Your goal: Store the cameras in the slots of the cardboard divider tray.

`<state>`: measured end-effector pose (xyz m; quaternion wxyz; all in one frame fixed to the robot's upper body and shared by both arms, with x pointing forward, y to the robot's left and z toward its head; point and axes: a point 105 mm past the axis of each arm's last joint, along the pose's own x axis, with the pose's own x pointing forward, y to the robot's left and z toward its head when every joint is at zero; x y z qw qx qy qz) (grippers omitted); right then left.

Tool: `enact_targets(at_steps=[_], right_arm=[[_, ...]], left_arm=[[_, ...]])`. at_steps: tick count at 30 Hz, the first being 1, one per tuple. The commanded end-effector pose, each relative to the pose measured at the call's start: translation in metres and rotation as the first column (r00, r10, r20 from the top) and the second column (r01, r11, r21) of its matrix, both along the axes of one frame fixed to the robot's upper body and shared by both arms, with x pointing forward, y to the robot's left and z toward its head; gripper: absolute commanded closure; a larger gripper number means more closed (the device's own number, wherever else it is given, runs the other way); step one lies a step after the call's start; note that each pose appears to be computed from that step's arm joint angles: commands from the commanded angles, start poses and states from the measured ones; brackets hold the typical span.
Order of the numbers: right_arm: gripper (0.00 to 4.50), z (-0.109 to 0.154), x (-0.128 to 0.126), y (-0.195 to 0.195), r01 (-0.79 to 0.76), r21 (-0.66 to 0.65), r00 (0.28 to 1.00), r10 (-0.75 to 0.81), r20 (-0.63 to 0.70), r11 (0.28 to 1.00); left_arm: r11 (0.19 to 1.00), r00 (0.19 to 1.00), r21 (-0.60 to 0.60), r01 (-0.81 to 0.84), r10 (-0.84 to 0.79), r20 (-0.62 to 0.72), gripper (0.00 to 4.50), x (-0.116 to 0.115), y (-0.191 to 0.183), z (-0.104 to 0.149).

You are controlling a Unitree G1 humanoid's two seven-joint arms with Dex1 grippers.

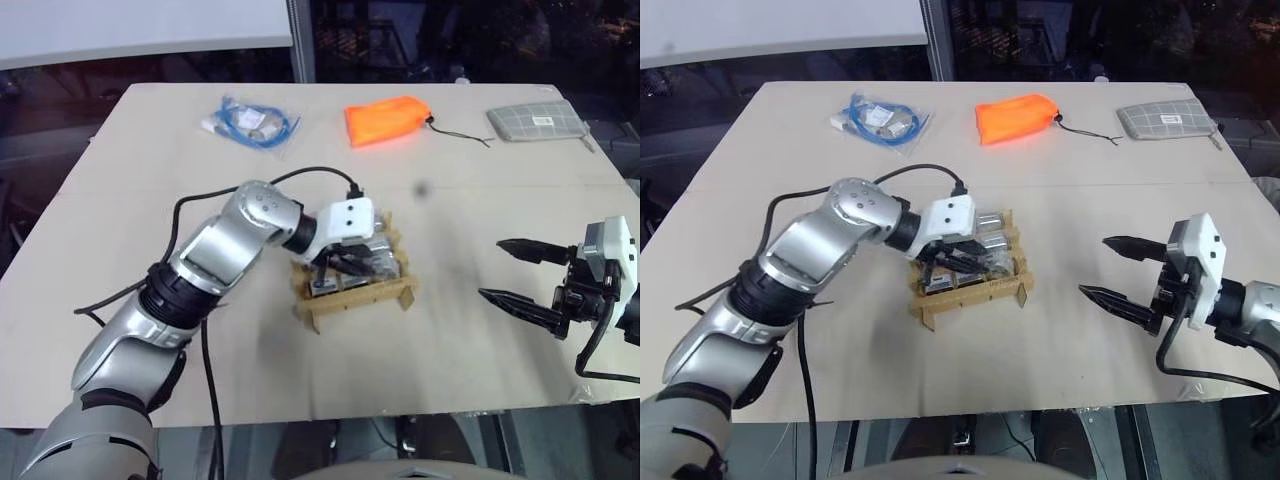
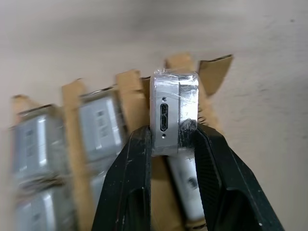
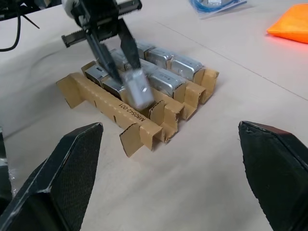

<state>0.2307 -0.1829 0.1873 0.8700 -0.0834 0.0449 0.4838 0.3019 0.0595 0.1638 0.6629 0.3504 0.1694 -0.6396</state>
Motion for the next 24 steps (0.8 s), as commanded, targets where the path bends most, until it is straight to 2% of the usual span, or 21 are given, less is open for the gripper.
enact_targets(at_steps=[1,5,7,9,11,12,13,16,17,24], right_arm=[[0.00,0.008,-0.003,0.003,-0.009,-0.005,0.999,0.009,0.050,1.000],[0.00,0.008,-0.003,0.003,-0.008,-0.002,0.999,0.008,0.054,1.000],[0.00,0.008,-0.002,0.004,-0.007,-0.002,0.999,0.007,0.054,1.000],[0.00,0.007,-0.003,0.003,-0.006,-0.003,0.999,0.006,0.054,1.000],[0.00,0.008,-0.003,0.002,-0.003,-0.003,0.998,0.003,0.055,1.000],[0.00,0.008,-0.003,0.002,-0.002,-0.003,0.999,0.002,0.055,1.000],[0.00,0.007,-0.003,0.002,-0.002,-0.004,0.999,0.002,0.054,1.000],[0.00,0.008,-0.002,0.001,-0.001,-0.003,0.999,0.001,0.054,1.000],[0.00,0.008,-0.002,0.001,-0.001,-0.003,0.999,0.001,0.054,1.000],[0.00,0.009,-0.001,0.001,-0.004,-0.004,0.998,0.004,0.057,1.000]], left_arm=[[0.998,0.999,0.050,0.031,-0.031,0.007,3.81,-0.005,0.001,-0.001],[0.996,0.997,0.087,-0.001,-0.005,0.073,3.81,0.004,0.001,-0.003],[0.996,0.998,0.087,-0.012,0.007,0.060,3.81,0.004,0.003,-0.005],[0.997,0.998,0.073,-0.025,0.020,0.059,2.77,0.005,0.001,-0.004],[0.997,0.998,0.063,-0.035,0.031,0.060,1.96,0.007,0.000,-0.002],[0.998,0.998,0.061,-0.036,0.032,0.058,1.60,0.007,-0.001,-0.001],[0.998,0.998,0.054,-0.038,0.035,0.058,1.43,0.006,-0.002,-0.001],[0.999,0.998,0.023,-0.044,0.042,0.055,0.22,0.005,-0.006,0.002],[0.999,0.998,0.011,-0.046,0.045,0.052,0.07,0.005,-0.008,0.003],[0.994,0.994,-0.092,-0.059,0.066,0.083,0.07,0.009,-0.015,0.021]])
